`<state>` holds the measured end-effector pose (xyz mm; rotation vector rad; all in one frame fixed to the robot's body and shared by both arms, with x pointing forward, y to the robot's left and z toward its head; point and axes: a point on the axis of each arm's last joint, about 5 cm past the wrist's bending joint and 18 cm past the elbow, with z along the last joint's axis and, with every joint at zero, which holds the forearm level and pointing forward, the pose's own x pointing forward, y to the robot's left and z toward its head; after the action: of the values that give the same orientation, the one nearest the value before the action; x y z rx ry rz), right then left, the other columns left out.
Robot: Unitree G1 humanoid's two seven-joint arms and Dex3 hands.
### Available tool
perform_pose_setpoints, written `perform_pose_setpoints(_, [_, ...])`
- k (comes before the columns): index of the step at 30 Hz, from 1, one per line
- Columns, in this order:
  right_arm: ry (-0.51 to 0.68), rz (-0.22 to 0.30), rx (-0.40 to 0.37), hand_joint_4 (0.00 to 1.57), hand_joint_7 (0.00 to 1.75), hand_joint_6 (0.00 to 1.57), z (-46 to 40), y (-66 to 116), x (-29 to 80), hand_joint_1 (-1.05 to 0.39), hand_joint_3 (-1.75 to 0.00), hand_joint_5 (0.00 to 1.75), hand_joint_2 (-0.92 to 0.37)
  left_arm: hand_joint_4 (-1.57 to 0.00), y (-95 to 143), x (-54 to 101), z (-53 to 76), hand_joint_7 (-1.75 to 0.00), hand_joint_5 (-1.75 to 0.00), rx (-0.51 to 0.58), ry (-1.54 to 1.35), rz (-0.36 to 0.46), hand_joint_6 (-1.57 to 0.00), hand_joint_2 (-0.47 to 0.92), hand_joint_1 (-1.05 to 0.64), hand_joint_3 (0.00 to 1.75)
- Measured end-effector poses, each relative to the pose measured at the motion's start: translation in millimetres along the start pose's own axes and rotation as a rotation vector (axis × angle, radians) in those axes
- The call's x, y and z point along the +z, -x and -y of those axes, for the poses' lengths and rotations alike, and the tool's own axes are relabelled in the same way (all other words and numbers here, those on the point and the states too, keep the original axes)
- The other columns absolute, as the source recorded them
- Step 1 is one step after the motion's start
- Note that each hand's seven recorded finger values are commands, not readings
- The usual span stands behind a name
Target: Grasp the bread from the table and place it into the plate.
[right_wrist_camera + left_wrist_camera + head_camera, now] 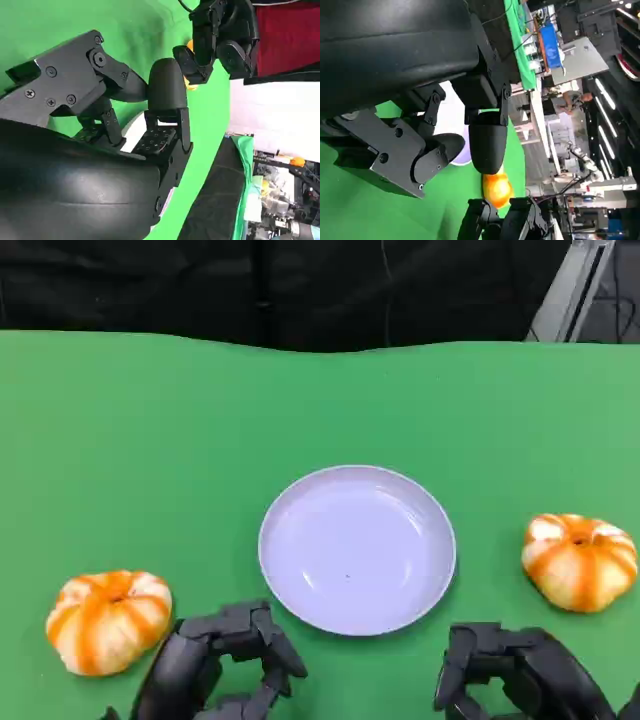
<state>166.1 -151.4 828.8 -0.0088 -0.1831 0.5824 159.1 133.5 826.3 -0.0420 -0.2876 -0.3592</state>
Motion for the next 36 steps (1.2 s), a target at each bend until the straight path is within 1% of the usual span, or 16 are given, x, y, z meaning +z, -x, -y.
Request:
perform_pose_setpoints(14, [0.007,-0.002,-0.004,0.82,1.3,0.85,-0.2,-0.2,0.1,-0.12,-1.06,1.58,-0.57,-0.85,0.0,0.0,-0.1,-1.22,-1.56,0.001,0.0,0.0,-0.92,0.56,-0.02,1.05])
perform_pose_setpoints(15, [0.007,-0.002,-0.005,0.82,1.3,0.85,-0.2,-0.2,0.1,-0.12,-1.06,1.58,-0.57,-0.85,0.0,0.0,-0.1,-1.19,-1.53,0.001,0.0,0.0,-0.92,0.57,-0.02,1.04])
perform_pose_setpoints(17, [0.007,-0.002,-0.005,0.82,1.3,0.85,-0.2,-0.2,0.1,-0.12,-1.06,1.58,-0.57,-0.86,0.0,0.0,-0.1,-1.06,-1.39,0.002,0.001,0.0,-0.94,0.62,0.0,0.93])
perform_pose_setpoints(18, [0.007,-0.002,-0.005,0.82,1.3,0.84,-0.2,-0.2,0.1,-0.12,-1.06,1.58,-0.57,-0.88,0.0,-0.1,-0.1,-0.77,-1.16,0.003,0.001,0.0,-0.99,0.68,-0.03,0.78])
perform_pose_setpoints(19, [0.007,-0.002,-0.004,0.82,1.3,0.84,-0.2,-0.2,0.1,-0.12,-1.06,1.58,-0.57,-0.91,0.0,-0.2,-0.1,-0.55,-1.03,0.007,0.001,0.0,-1.06,0.72,-0.04,0.67])
perform_pose_setpoints(20, [0.007,-0.002,-0.004,0.82,1.3,0.85,-0.2,-0.2,0.1,-0.12,-1.06,1.58,-0.56,-0.92,0.0,-0.2,-0.1,-0.37,-0.93,0.017,0.002,0.001,-1.11,0.76,-0.05,0.59])
perform_pose_setpoints(21, [0.007,-0.002,-0.004,0.82,1.3,0.85,-0.2,-0.2,0.1,-0.12,-1.06,1.58,-0.56,-0.94,0.0,-0.2,-0.1,-0.24,-0.85,0.027,0.003,0.001,-1.15,0.78,-0.05,0.53])
perform_pose_setpoints(24, [0.007,-0.002,-0.004,0.82,1.29,0.85,-0.2,-0.2,0.1,-0.12,-1.07,1.57,-0.56,-0.95,-0.1,-0.3,-0.1,-0.15,-0.8,0.032,0.004,0.0,-1.18,0.8,-0.05,0.49])
perform_pose_setpoints(28, [0.007,-0.002,-0.004,0.82,1.29,0.85,-0.2,-0.2,0.1,-0.12,-1.07,1.57,-0.56,-0.95,-0.2,-0.4,0.1,-0.13,-0.79,0.034,0.006,-0.001,-1.19,0.81,-0.05,0.47])
perform_pose_setpoints(29, [0.007,-0.002,-0.004,0.82,1.29,0.85,-0.2,-0.2,0.1,-0.12,-1.07,1.57,-0.56,-0.89,-0.2,-0.4,0.2,-0.06,-0.47,0.035,0.007,-0.001,-1.0,0.86,-0.15,0.27])
perform_pose_setpoints(30, [0.007,-0.002,-0.004,0.82,1.29,0.85,-0.2,-0.2,0.1,-0.11,-1.07,1.57,-0.56,-0.89,-0.2,-0.2,0.0,-0.03,-0.27,0.036,0.006,-0.001,-0.92,0.9,-0.2,0.15])
perform_pose_setpoints(31, [0.007,-0.002,-0.004,0.82,1.29,0.85,-0.2,-0.2,0.1,-0.11,-1.07,1.57,-0.56,-0.88,-0.1,0.4,-0.4,-0.02,-0.19,0.042,0.005,0.001,-0.88,0.91,-0.25,0.12])
perform_pose_setpoints(33, [0.008,-0.002,-0.004,0.82,1.3,0.84,-0.2,-0.2,0.1,-0.11,-1.06,1.58,-0.56,-0.87,-0.2,2.9,-2.2,0.0,-0.1,0.055,-0.003,0.009,-0.79,0.92,-0.36,0.1])
perform_pose_setpoints(36, [0.007,-0.002,-0.003,0.82,1.3,0.85,-0.2,-0.2,0.1,-0.11,-1.06,1.58,-0.56,-0.78,-0.9,6.1,-5.7,0.0,-0.03,0.052,-0.029,0.015,-0.71,0.92,-0.47,0.1])
